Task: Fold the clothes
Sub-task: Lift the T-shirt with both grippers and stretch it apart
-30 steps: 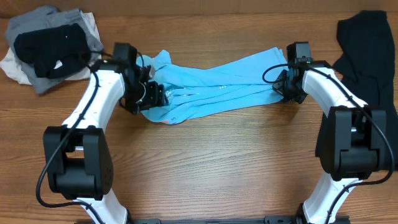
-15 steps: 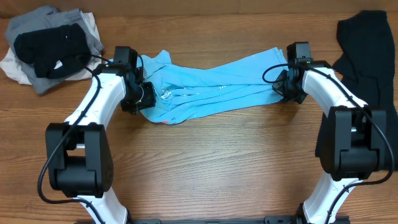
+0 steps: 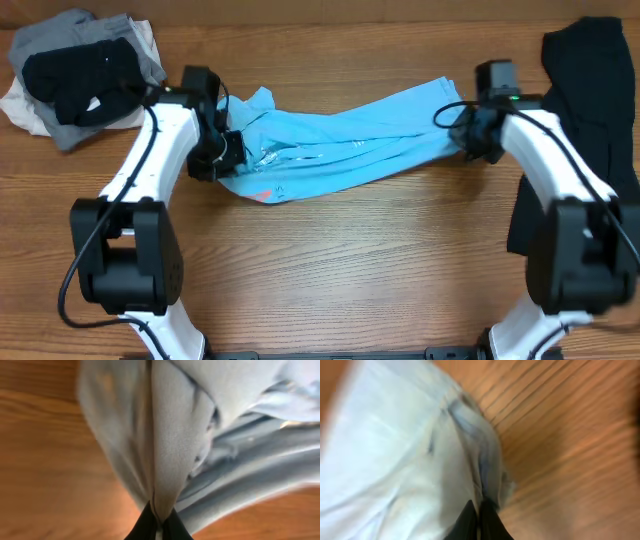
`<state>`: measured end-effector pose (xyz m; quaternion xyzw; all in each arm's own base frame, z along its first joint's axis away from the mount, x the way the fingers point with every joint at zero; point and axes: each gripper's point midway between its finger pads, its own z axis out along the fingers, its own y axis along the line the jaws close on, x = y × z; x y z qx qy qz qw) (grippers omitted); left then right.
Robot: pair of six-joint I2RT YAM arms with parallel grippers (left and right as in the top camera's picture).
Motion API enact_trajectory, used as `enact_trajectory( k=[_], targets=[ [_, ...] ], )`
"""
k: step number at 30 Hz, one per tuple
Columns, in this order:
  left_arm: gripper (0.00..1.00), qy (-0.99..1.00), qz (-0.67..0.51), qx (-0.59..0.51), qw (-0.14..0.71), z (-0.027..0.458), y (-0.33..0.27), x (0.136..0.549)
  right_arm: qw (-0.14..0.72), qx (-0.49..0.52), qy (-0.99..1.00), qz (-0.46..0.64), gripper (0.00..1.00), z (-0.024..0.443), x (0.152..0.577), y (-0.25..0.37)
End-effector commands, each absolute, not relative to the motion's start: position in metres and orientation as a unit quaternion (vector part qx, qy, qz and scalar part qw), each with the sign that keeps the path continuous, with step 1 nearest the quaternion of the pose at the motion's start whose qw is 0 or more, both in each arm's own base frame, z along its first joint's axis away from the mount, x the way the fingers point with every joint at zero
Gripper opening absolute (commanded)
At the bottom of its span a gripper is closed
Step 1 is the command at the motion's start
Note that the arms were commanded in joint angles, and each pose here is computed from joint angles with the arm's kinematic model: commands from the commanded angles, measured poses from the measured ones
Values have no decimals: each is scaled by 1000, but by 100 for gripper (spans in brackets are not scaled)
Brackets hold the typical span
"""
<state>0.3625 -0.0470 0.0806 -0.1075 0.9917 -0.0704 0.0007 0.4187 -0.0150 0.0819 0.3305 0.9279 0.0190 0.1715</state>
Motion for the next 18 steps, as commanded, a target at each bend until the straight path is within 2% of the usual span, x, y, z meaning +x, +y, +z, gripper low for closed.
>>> enact_trajectory(
  k=[1,8,18],
  targets=[
    [4,988,-32,-125,80,146,-27,369,250,361,897,40,4,155,418,-33],
    [4,982,-26,-139,123,192,-20,347,290,361,885,54,4,206,394,-34],
    [4,962,-45,-136,234,269,-18,318,381,352,851,86,4,282,365,-33]
  ],
)
